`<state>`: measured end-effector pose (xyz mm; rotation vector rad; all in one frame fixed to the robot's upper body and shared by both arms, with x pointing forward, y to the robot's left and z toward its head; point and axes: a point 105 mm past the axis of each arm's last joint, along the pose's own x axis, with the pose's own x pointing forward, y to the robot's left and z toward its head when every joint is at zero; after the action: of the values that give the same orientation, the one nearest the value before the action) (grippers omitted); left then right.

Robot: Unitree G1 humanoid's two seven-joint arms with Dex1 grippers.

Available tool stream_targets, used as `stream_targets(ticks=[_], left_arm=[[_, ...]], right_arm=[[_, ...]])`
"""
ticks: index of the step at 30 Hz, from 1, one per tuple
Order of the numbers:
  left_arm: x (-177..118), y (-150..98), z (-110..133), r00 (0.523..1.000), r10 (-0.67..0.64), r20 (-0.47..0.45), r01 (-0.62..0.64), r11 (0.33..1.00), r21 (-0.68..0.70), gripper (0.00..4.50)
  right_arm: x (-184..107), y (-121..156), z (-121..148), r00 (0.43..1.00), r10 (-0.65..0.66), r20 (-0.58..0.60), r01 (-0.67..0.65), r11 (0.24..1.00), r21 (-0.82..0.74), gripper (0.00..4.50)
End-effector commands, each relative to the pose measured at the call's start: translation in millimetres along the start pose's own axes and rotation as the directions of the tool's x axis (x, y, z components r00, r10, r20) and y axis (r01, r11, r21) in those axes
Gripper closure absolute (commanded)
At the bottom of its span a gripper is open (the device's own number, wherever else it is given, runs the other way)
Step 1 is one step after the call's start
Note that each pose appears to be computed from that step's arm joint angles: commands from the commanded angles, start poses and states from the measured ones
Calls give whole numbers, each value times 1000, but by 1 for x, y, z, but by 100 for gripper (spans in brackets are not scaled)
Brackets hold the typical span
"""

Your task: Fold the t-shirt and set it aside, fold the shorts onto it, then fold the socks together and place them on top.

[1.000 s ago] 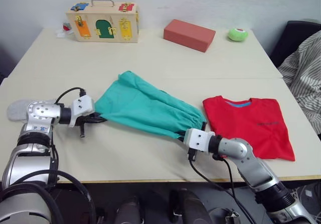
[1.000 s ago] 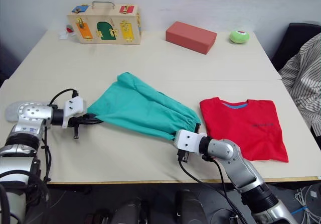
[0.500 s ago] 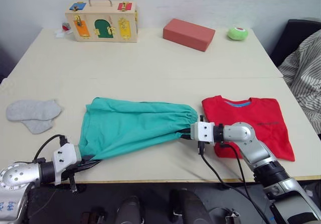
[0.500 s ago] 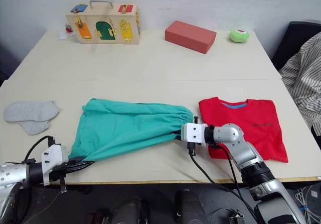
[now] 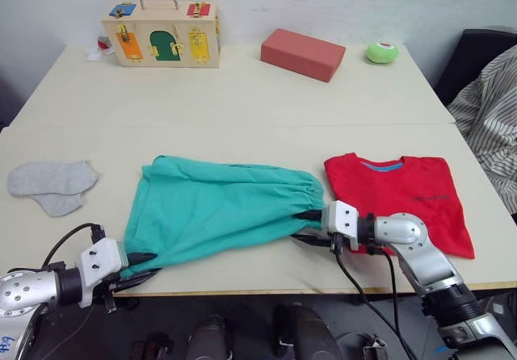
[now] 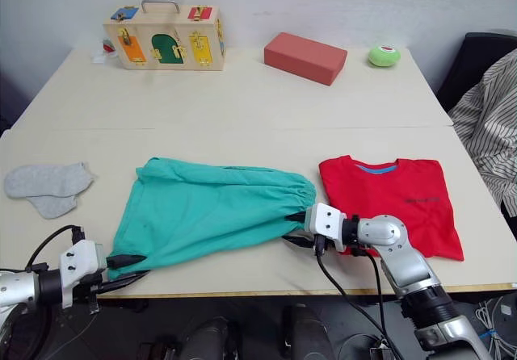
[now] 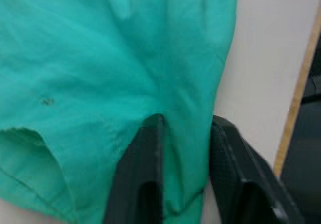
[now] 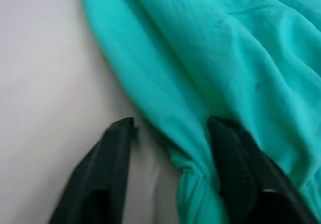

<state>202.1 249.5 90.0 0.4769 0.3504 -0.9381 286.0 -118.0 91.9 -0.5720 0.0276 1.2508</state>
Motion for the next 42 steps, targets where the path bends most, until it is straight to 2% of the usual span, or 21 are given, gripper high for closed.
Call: stream_targets(ticks=[1,2,4,5,7,9,12,15,17,18,22,27,32,34,36,39,42], left_arm=[[-9,-7,33,989,-53,141,57,998,-19,191],[-14,-10,43,985,-96,146,96,995,1,157],[-19,-13,54,980,-139,144,137,990,22,91],[-21,-6,65,976,-105,191,108,994,-4,64],[-24,11,97,928,-62,367,108,988,-108,60],[-14,23,108,906,-41,421,94,990,-106,60],[22,38,101,928,-24,372,46,998,-50,124],[56,56,102,918,58,393,-35,997,-65,224],[81,60,95,928,85,364,-69,996,-55,278],[91,61,91,932,95,351,-80,995,-56,311],[122,70,76,918,230,323,-201,972,-120,446],[137,70,51,902,343,264,-291,932,-218,449],[130,61,27,903,373,213,-315,912,-261,449],[126,59,19,906,376,194,-321,910,-264,449],[122,60,14,904,385,185,-331,906,-265,449],[117,61,9,905,389,174,-340,905,-255,449],[116,61,12,898,390,204,-335,906,-260,449]], right_arm=[[-29,5,11,999,27,22,-27,999,19,95],[-38,15,20,995,84,57,-88,993,74,58],[-48,29,34,981,160,106,-174,975,137,54],[-50,23,45,982,114,153,-140,975,173,54],[-50,11,75,954,21,299,-108,954,279,97],[-38,0,94,916,-85,393,-60,937,344,161],[0,-11,90,922,-201,330,80,935,345,269],[32,-24,85,910,-310,276,231,930,285,380],[53,-31,83,892,-376,252,312,914,259,441],[62,-31,82,885,-392,250,321,905,280,450],[93,-27,72,886,-421,193,373,896,242,450],[92,-20,37,886,-452,100,426,880,209,450],[57,-29,8,837,-545,58,513,816,267,450],[44,-30,5,828,-556,74,515,805,294,450],[26,-36,3,792,-604,86,548,766,337,450],[2,-39,15,756,-632,172,531,745,404,450],[-8,-40,26,727,-647,231,488,723,490,450]])
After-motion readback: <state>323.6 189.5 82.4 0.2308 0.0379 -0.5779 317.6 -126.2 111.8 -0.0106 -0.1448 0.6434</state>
